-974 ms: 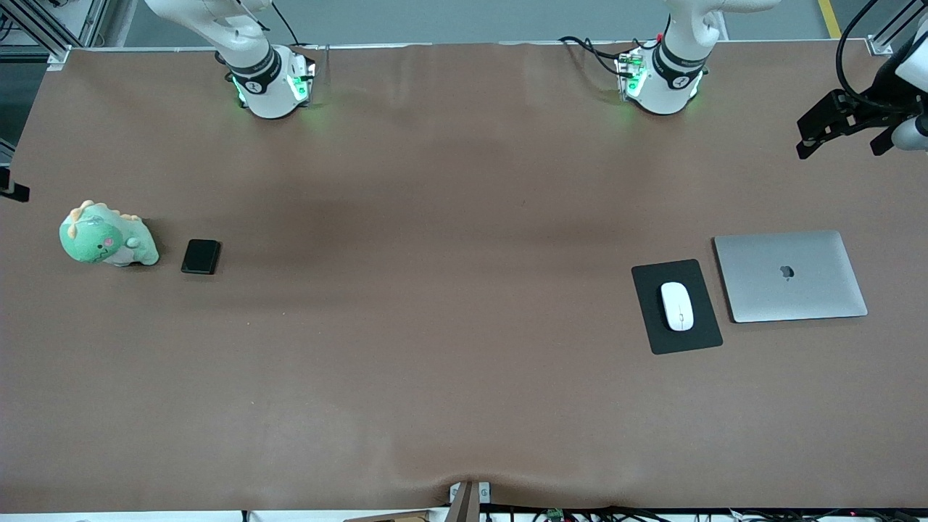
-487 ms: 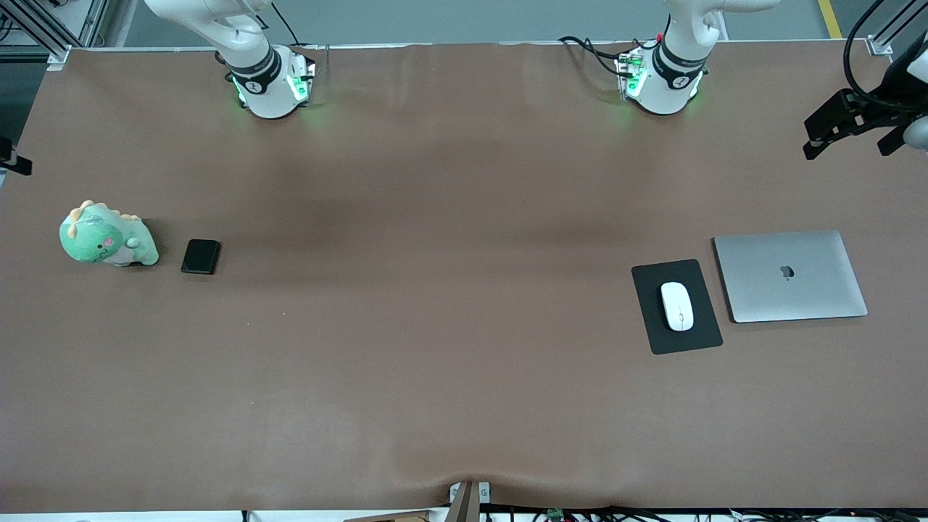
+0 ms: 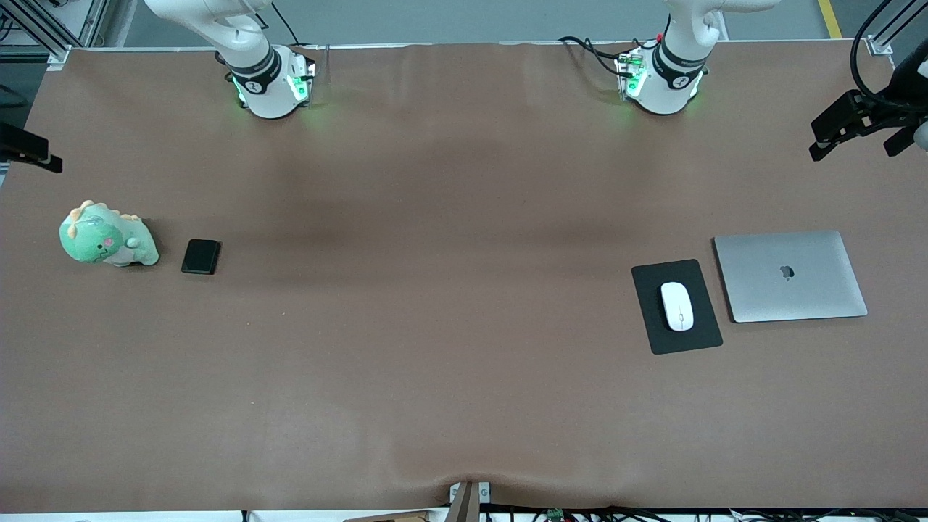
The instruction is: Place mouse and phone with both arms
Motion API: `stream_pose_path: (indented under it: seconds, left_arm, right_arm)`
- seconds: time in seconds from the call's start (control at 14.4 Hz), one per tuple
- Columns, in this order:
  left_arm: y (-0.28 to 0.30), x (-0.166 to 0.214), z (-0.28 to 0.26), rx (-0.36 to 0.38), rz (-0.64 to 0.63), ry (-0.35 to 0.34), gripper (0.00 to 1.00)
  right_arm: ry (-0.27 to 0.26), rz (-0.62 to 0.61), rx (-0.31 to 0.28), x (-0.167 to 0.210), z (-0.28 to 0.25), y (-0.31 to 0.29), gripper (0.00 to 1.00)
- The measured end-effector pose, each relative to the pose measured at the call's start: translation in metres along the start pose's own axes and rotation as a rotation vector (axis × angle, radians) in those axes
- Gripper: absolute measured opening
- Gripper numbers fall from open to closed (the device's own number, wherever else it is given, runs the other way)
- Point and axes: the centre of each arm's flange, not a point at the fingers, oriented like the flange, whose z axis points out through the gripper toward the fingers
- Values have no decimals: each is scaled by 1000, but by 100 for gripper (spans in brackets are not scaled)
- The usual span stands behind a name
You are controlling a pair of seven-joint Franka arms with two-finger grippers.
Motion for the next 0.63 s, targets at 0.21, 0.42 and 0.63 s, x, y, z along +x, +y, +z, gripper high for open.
stream_pose_path:
  seconds: [0.21, 0.42, 0.63]
  left_arm:
    - [0, 0, 0, 0, -1, 0, 100]
    - [0, 0, 0, 0, 0, -1, 100]
    - [0, 0, 1, 0, 0, -1, 100]
  right_arm:
    - [33, -4, 3, -19, 4, -1, 100]
    - [36, 18, 10, -31, 9, 11, 100]
    - [30, 13, 10, -30, 12, 8, 100]
